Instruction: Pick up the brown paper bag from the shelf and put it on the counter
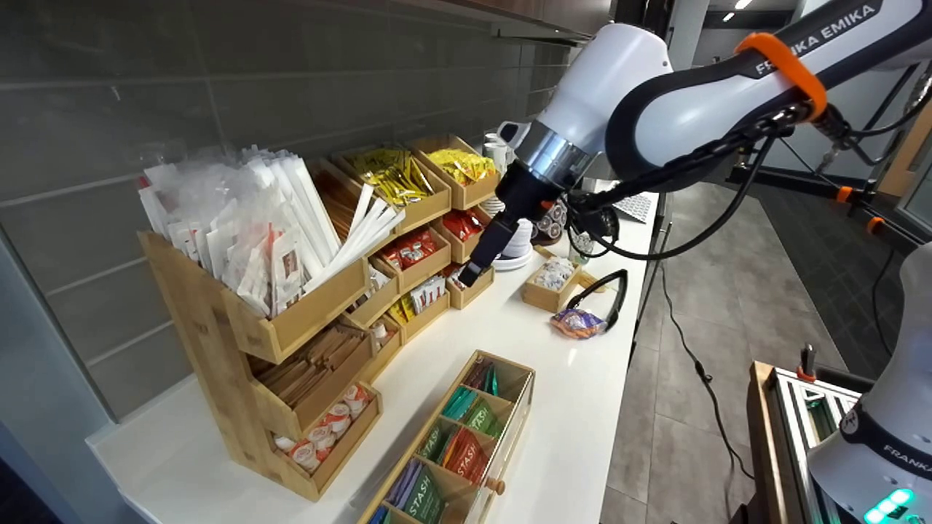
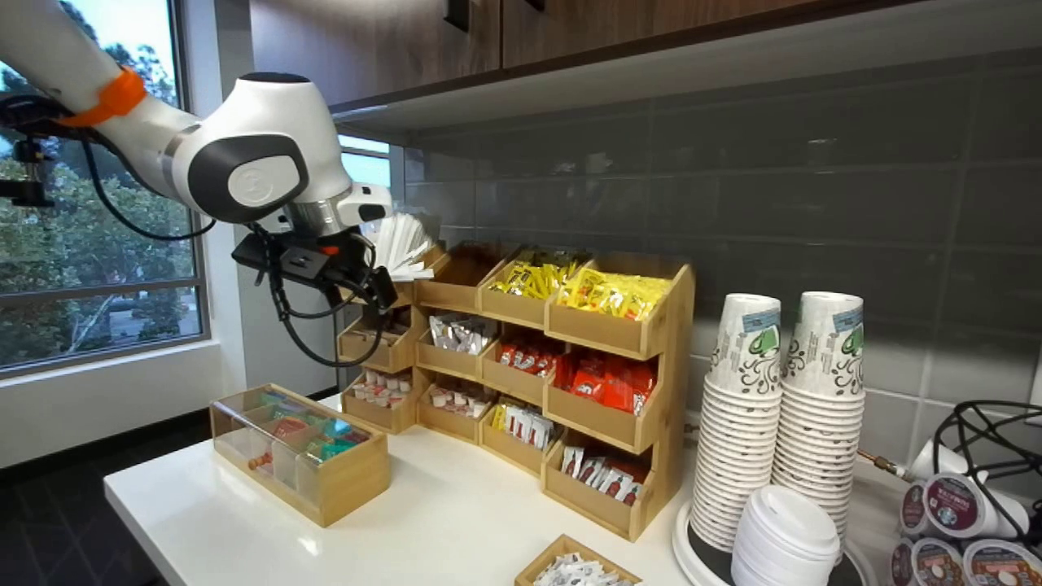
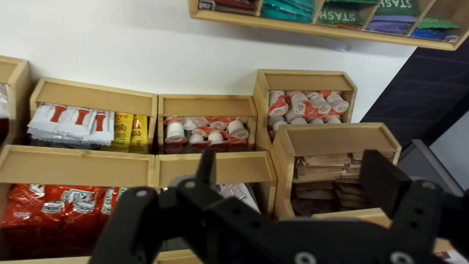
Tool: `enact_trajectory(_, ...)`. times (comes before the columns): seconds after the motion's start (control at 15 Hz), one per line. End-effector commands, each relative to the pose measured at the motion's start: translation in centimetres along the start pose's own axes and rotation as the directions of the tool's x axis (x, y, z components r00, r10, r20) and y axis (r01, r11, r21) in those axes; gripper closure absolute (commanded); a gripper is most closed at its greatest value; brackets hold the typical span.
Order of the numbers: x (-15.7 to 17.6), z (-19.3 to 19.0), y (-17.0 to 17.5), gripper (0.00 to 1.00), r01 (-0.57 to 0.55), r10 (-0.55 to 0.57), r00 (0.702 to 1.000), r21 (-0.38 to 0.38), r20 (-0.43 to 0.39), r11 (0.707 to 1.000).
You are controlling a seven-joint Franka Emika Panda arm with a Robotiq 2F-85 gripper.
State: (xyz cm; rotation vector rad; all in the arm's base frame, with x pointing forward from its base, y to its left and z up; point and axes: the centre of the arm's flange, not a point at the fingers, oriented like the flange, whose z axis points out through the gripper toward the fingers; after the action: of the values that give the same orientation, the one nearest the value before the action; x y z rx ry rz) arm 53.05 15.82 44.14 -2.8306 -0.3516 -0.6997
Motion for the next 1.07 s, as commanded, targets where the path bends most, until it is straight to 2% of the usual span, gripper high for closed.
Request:
enact_trajectory(0.0, 2.9, 2.3, -0.8, 0.00, 0.040, -0.040, 0.999, 0.049, 0.006, 0.998)
enact_trajectory(0.6, 6.3, 6.7, -5.0, 0.00, 0.097, -0.101, 0.994, 0.082, 0.042, 0.992)
enact_trajectory(1.0, 7.2, 8.9, -5.9, 0.00, 0.146, -0.152, 0.984, 0.070, 0.089, 0.987)
